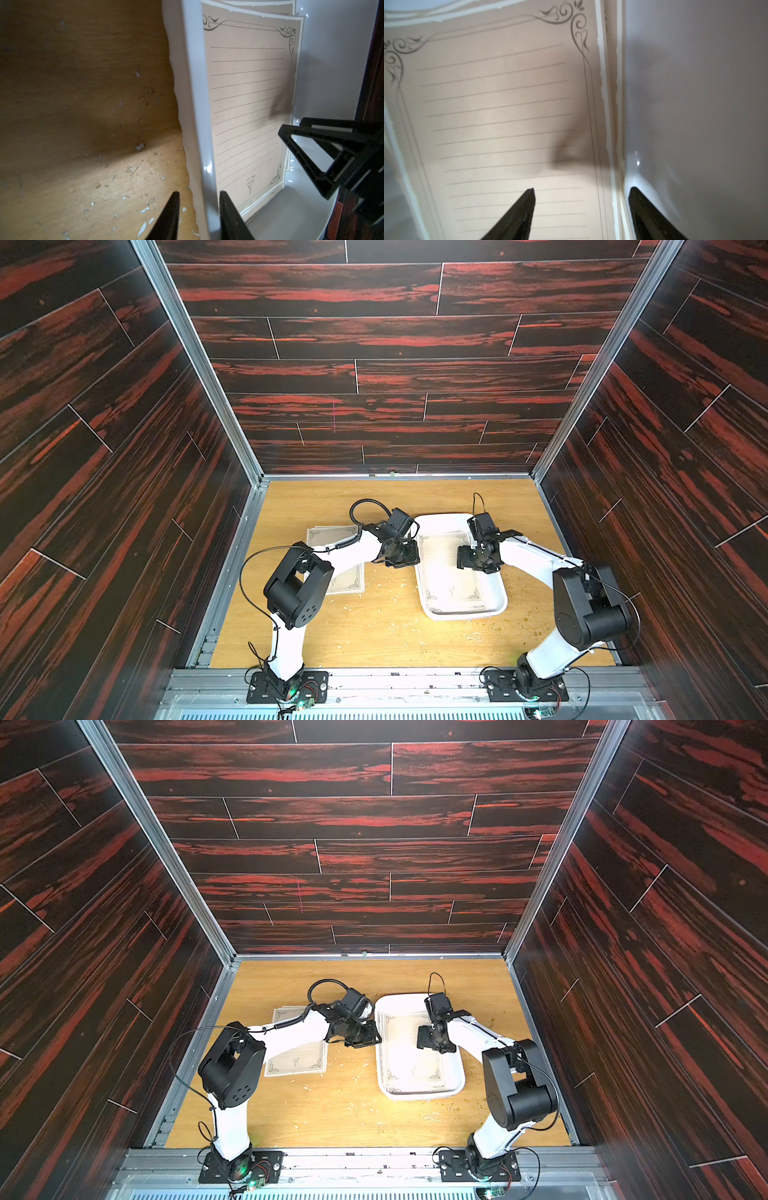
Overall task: Take out the stationery paper from the storage box
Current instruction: Pick up the stationery paper from the storage box.
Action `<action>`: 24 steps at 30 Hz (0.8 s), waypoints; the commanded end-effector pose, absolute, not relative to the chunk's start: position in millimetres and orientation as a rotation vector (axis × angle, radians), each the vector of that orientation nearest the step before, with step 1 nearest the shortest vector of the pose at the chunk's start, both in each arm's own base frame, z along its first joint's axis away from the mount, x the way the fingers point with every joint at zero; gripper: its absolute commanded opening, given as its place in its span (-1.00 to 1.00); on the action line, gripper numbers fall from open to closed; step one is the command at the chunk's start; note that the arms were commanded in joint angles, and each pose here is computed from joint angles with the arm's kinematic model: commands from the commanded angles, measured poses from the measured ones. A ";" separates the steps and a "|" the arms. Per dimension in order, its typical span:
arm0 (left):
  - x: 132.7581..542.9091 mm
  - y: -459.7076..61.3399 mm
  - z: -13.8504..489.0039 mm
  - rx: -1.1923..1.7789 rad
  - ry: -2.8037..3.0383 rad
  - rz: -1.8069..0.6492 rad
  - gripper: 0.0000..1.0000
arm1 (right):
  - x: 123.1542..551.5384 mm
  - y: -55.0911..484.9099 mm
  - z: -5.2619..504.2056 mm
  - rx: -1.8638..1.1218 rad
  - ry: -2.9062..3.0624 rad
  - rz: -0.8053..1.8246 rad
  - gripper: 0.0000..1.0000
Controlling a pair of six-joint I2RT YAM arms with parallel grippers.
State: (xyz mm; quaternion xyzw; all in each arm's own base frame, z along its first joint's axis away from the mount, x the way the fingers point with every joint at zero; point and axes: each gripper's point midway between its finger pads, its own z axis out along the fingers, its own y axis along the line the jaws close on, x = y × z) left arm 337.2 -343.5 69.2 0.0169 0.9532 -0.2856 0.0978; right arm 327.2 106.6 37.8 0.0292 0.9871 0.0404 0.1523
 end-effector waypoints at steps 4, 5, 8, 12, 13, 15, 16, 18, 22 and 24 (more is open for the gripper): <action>338.4 -348.9 74.3 0.049 2.824 -0.863 -0.30 | 310.6 107.6 32.4 0.104 2.871 0.129 0.48; 338.0 -349.4 74.6 0.050 2.824 -0.864 -0.30 | 310.2 108.2 31.7 0.103 2.871 0.131 0.49; 337.9 -348.6 72.8 0.048 2.828 -0.859 -0.30 | 308.5 109.3 28.5 0.104 2.882 0.142 0.49; 337.8 -349.3 70.8 0.041 2.832 -0.862 -0.30 | 306.4 109.5 24.4 0.103 2.892 0.144 0.49; 338.3 -349.5 71.7 0.040 2.830 -0.864 -0.30 | 305.8 109.6 23.4 0.103 2.894 0.145 0.49; 338.6 -348.7 70.6 0.037 2.833 -0.862 -0.30 | 305.4 109.6 22.0 0.105 2.897 0.147 0.49; 338.6 -349.3 71.8 0.040 2.830 -0.864 -0.30 | 305.1 110.9 21.5 0.105 2.899 0.153 0.49; 337.8 -349.3 70.7 0.039 2.834 -0.862 -0.30 | 304.6 111.2 21.3 0.104 2.901 0.159 0.48; 338.3 -349.5 70.3 0.031 2.835 -0.867 -0.30 | 305.5 112.9 24.6 0.095 2.889 0.173 0.46; 337.8 -349.2 68.9 0.029 2.839 -0.865 -0.30 | 306.1 114.0 27.2 0.092 2.882 0.186 0.43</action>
